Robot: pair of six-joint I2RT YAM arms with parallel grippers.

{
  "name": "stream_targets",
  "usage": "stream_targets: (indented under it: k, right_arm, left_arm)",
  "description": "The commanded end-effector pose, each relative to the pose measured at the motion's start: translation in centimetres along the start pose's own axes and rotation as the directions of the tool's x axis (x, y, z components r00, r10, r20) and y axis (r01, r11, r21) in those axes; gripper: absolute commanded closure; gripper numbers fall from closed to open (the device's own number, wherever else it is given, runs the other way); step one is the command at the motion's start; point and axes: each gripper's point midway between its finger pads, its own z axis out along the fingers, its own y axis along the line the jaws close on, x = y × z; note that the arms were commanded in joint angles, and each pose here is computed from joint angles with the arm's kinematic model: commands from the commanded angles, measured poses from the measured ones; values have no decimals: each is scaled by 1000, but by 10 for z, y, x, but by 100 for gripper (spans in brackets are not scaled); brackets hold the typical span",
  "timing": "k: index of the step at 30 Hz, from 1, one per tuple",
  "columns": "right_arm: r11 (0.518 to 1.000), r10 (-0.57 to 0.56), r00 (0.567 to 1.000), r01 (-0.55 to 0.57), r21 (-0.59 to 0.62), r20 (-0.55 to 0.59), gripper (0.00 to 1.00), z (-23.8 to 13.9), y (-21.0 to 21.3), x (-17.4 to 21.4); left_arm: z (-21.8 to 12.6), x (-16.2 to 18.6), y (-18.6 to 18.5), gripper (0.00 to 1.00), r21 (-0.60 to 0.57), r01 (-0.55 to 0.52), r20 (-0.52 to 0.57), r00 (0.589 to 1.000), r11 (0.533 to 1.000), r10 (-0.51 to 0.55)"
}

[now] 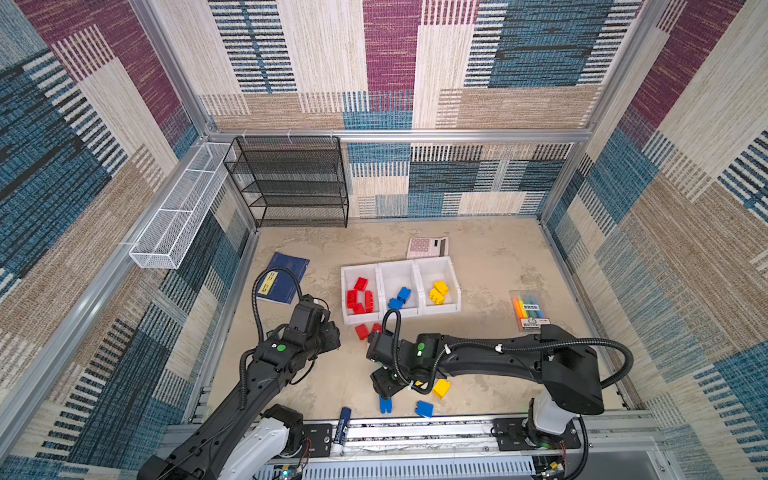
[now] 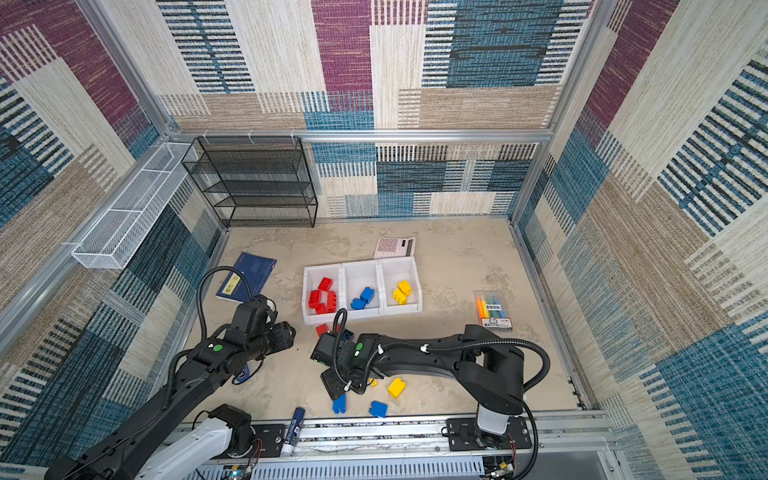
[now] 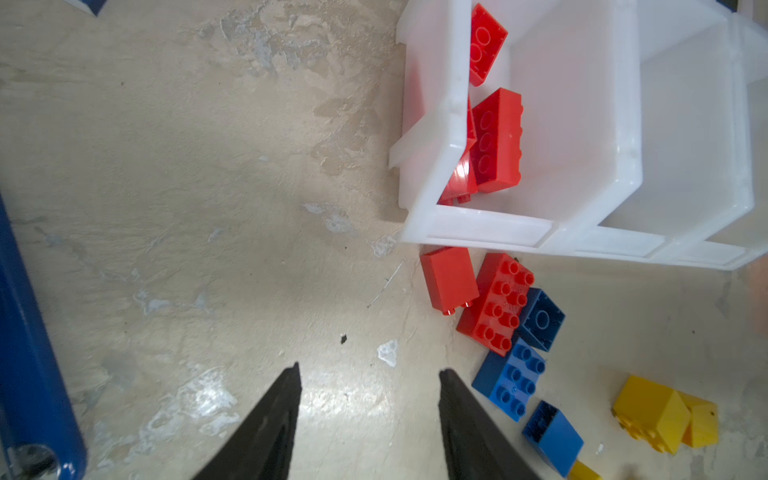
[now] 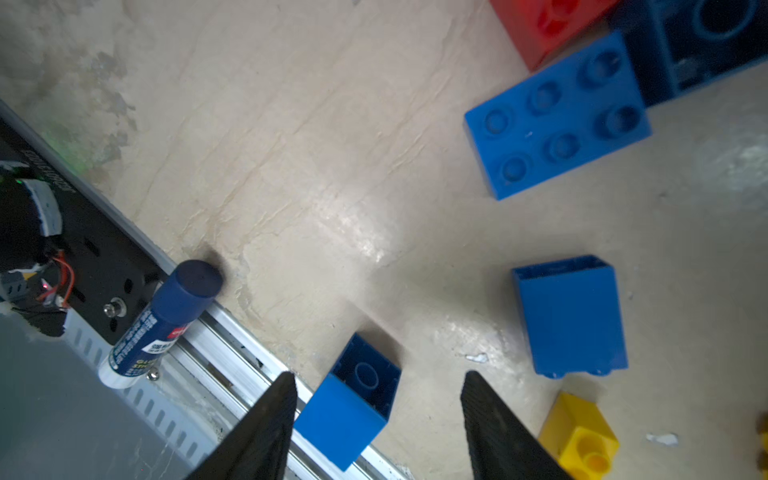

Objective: Sort the legos into containers by color
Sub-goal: 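Lower the right gripper onto a blue brick near the table edge, then close the right gripper on the blue brick and lift it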

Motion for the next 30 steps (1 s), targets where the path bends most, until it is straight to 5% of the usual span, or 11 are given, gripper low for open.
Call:
stream_targets:
  k: [1, 20, 30]
  right_arm:
    - [1000, 17, 999, -17, 22, -44, 34, 3, 1, 10]
    - [1000, 12, 993, -12, 6, -117, 39, 15, 13, 23]
    - [999, 36, 992, -33, 28, -125, 50, 22, 9, 27]
  left_arm:
    - [1, 5, 1, 43, 9, 30, -11, 999, 1000, -30]
    - [6, 22, 8, 43, 11, 51, -38, 998, 999, -51]
    - [7, 25, 11, 43, 1, 53, -40, 998, 999, -53]
